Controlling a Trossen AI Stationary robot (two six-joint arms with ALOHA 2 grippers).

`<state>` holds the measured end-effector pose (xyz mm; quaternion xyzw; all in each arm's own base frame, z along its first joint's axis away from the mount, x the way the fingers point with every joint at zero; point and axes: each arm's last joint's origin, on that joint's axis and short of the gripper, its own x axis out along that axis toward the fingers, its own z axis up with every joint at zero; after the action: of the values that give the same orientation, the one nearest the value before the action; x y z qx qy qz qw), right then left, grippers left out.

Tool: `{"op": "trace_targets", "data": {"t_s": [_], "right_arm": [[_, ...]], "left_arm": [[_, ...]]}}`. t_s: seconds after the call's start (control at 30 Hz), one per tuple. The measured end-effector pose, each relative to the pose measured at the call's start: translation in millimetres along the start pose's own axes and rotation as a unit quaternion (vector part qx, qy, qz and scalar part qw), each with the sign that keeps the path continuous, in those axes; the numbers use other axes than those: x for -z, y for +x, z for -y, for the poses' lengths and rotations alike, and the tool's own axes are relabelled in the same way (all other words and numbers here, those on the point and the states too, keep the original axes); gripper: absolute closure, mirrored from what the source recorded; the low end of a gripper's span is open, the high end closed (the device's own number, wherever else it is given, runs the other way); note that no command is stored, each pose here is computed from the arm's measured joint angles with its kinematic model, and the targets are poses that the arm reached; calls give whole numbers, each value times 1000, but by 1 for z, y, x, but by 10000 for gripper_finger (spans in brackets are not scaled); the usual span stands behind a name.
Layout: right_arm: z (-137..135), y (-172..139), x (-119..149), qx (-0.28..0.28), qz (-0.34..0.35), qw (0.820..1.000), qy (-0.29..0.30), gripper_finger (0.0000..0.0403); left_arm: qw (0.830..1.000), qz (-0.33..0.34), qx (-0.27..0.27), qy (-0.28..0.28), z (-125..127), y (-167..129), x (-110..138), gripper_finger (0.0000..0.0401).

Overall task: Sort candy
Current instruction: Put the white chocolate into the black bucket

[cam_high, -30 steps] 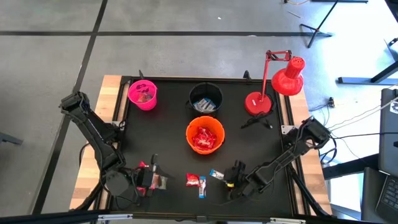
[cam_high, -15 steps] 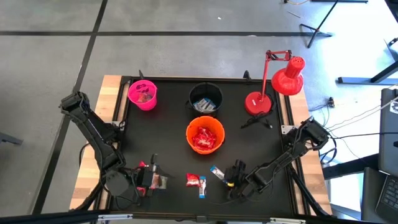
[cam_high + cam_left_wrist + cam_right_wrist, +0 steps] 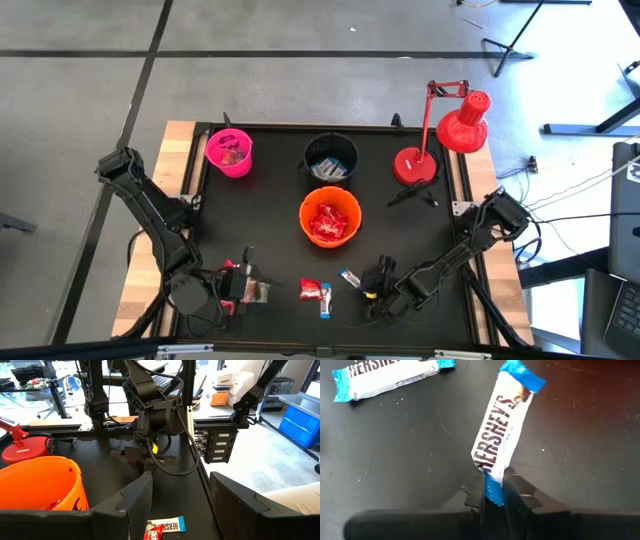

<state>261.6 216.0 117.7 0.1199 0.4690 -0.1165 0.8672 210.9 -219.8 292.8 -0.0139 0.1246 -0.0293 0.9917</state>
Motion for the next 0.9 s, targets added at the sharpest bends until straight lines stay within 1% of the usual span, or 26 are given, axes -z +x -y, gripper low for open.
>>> {"op": "trace_targets", "data": {"t_s": [0.13, 0.3, 0.4, 0.57, 0.9], "right_arm": [[-4, -4, -4, -9, -10, 1000, -2, 362], [-14, -14, -15, -34, -8, 999, -21, 362], [-22, -25, -26, -48, 8, 998, -28, 368], [-32, -40, -43, -60, 46, 996, -47, 399], [-53, -71, -77, -78, 124, 985, -96, 402]], "left_arm": [[1000, 0, 0, 0, 0, 0, 0, 215], [1000, 1, -5, 0, 0, 0, 0, 215], [1000, 2, -7, 0, 0, 0, 0, 215], [1000, 2, -7, 0, 0, 0, 0, 215], [1000, 2, -7, 0, 0, 0, 0, 215]]}}
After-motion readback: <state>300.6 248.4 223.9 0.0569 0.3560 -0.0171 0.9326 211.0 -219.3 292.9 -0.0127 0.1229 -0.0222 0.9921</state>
